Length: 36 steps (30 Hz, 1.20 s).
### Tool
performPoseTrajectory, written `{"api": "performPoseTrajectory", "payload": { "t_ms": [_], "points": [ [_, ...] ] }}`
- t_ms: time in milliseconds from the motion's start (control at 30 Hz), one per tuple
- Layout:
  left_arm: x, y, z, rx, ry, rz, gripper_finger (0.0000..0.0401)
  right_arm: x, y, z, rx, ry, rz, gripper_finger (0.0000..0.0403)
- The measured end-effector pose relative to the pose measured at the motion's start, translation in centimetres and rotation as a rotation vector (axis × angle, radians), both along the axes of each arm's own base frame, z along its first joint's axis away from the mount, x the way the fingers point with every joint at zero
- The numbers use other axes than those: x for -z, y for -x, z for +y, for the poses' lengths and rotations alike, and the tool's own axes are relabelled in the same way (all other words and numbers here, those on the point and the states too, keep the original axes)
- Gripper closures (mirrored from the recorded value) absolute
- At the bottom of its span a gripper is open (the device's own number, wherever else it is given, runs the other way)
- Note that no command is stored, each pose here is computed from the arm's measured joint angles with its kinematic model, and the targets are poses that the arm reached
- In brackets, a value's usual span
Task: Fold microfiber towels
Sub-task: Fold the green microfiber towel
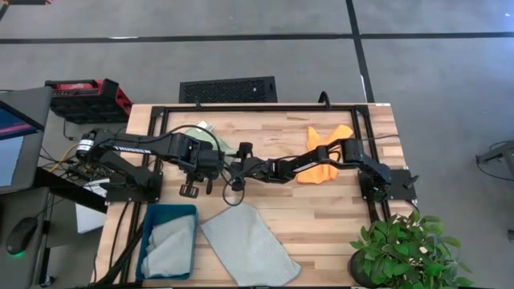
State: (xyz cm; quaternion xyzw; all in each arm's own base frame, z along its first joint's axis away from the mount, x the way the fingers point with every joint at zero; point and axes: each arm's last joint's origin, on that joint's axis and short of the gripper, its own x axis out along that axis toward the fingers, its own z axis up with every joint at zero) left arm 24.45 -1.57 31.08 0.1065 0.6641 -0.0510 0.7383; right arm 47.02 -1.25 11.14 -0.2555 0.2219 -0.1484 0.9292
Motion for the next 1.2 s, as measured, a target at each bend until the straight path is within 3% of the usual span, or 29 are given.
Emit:
{"api": "performPoseTrajectory", "payload": {
  "t_ms": [167,400,700,1000,1200],
  "points": [
    [0.0,0.0,0.0,0.0,0.001,0.001,0.0401,-0.1,0.0,0.0,0.019,-0.06,-0.039,0.0154],
    [0.0,0.0,0.0,0.015,-0.011,0.0,0.0401,-0.1,-0.2,0.9,-0.115,-0.24,-0.075,0.0154],
    [-0.2,-0.2,-0.2,0.017,-0.008,-0.027,0.0401,-0.2,-0.2,1.1,-0.07,-0.224,-0.089,0.0154],
    [-3.1,-0.6,-1.4,0.073,0.006,-0.14,0.0401,-0.2,-0.1,0.8,0.049,-0.175,-0.102,0.0154],
    [-4.3,-0.4,-1.8,0.061,0.015,-0.166,0.0401,-0.1,0.0,0.8,0.077,-0.238,-0.119,0.0154]
  ]
}}
